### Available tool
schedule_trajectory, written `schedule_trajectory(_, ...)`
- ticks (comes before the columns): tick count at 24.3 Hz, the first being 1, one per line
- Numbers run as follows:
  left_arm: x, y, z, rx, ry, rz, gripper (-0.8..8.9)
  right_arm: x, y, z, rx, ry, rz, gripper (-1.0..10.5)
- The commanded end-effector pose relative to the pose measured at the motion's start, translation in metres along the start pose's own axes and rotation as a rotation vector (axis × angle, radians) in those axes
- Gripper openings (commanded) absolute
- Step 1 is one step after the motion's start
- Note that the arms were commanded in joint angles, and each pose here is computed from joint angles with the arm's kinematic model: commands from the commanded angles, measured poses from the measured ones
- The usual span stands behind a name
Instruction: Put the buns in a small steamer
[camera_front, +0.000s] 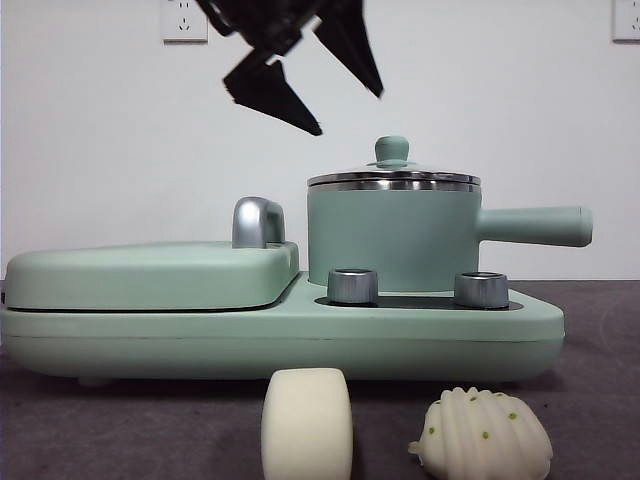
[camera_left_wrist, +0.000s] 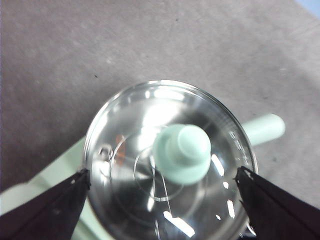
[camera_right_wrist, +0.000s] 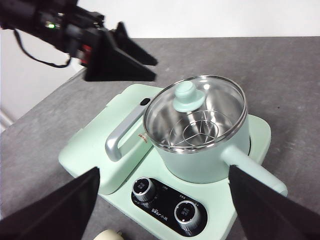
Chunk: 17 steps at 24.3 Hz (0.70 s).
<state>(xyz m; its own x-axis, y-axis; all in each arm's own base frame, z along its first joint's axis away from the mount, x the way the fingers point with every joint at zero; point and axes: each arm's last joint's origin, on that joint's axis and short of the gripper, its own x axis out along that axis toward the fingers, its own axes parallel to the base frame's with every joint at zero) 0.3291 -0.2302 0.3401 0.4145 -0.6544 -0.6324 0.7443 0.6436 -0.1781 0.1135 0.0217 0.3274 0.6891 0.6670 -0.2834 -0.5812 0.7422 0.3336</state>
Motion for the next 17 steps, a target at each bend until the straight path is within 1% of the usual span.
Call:
schedule_trajectory(1,0.018,-0.008,0.007,0.067,0.007,0.006,4.65,-0.001,0.003,0.005,-0.027,-0.017,0.014,4.1)
schedule_trajectory(3,0.030,-0.014,0.006,0.086,0.018,-0.006,4.65,-0.001,0.003,0.005,-0.028,-0.016,0.016,4.1)
schedule_trajectory(6,0.042,-0.024,0.006,0.130,0.012,0.015,4.63,-0.001,0.003,0.005,-0.028,-0.016,0.016,4.1)
schedule_trajectory(9,0.048,-0.027,0.007,0.148,-0.003,0.017,4.57,-0.001,0.003,0.005,-0.028,-0.016,0.016,4.1)
schedule_trajectory(11,0.052,-0.027,0.005,0.146,0.011,0.016,3.85,-0.001,0.003,0.005,-0.028,-0.016,0.016,4.1)
schedule_trajectory(12,0.053,-0.026,0.003,0.146,0.022,0.015,3.69,-0.001,0.003,0.005,-0.028,-0.016,0.016,4.1)
schedule_trajectory(16,0.057,-0.025,0.001,0.151,0.039,0.014,3.61,-0.001,0.003,0.005,-0.028,-0.015,0.016,4.1)
schedule_trajectory(17,0.057,-0.025,0.001,0.159,0.041,0.014,3.34,-0.001,0.003,0.005,-0.028,-0.015,0.016,4.1)
